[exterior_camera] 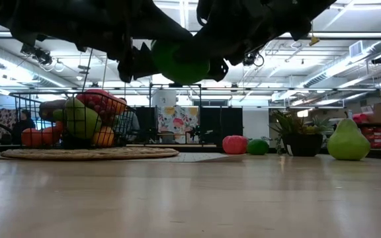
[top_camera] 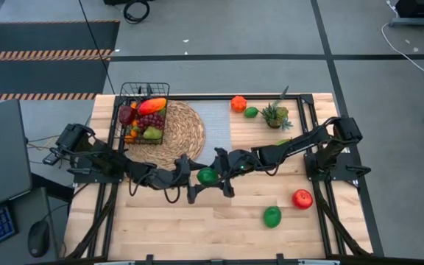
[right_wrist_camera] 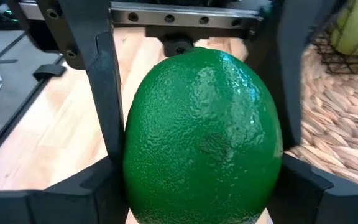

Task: Build produce basket
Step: Put the middle green lime into the wire basket

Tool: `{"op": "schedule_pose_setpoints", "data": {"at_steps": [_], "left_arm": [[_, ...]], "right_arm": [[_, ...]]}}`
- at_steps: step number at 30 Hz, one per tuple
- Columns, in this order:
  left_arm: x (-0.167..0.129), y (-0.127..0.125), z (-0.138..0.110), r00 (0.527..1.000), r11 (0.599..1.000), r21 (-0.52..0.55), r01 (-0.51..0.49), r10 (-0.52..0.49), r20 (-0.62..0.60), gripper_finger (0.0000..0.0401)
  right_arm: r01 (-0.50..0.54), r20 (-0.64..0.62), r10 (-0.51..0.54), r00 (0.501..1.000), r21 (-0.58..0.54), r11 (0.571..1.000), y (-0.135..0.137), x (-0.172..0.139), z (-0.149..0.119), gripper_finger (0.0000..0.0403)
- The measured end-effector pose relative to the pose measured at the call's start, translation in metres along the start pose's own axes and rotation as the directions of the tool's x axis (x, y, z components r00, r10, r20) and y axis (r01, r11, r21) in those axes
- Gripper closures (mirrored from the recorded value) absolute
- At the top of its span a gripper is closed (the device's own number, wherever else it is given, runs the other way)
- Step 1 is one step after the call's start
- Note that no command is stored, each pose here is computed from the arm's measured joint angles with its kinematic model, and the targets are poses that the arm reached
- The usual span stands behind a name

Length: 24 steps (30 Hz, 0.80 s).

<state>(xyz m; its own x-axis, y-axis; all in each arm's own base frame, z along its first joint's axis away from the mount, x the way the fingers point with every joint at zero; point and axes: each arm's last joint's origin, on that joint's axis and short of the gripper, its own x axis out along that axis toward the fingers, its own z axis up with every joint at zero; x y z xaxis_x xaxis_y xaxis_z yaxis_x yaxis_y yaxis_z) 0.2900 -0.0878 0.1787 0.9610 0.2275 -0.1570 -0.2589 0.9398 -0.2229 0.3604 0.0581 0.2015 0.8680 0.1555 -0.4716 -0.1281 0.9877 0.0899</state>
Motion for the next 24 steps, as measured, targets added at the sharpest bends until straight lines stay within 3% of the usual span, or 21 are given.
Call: {"op": "schedule_pose_setpoints", "data": {"at_steps": [6,15,20,24], "left_arm": [[0.0,0.001,-0.001,1.0,1.0,0.005,-0.021,0.021,0.001,0.0125],[0.0,0.002,0.0,0.998,0.998,0.008,-0.055,0.055,0.017,0.0127],[-0.002,0.004,0.006,0.991,0.992,0.035,-0.122,0.12,0.053,0.0122],[-0.006,0.011,0.02,0.969,0.973,0.041,-0.228,0.223,0.109,0.012]], "right_arm": [[0.088,-0.058,-0.088,0.994,-0.001,0.996,-0.005,-0.001,-0.004,0.0084],[0.156,-0.254,-0.149,0.956,0.008,0.988,-0.016,-0.005,-0.024,0.0054],[0.256,-0.398,-0.25,0.883,-0.04,0.966,-0.024,-0.011,-0.038,0.0054],[0.357,-0.439,-0.354,0.826,-0.079,0.931,-0.033,-0.015,-0.043,0.0054]]}}
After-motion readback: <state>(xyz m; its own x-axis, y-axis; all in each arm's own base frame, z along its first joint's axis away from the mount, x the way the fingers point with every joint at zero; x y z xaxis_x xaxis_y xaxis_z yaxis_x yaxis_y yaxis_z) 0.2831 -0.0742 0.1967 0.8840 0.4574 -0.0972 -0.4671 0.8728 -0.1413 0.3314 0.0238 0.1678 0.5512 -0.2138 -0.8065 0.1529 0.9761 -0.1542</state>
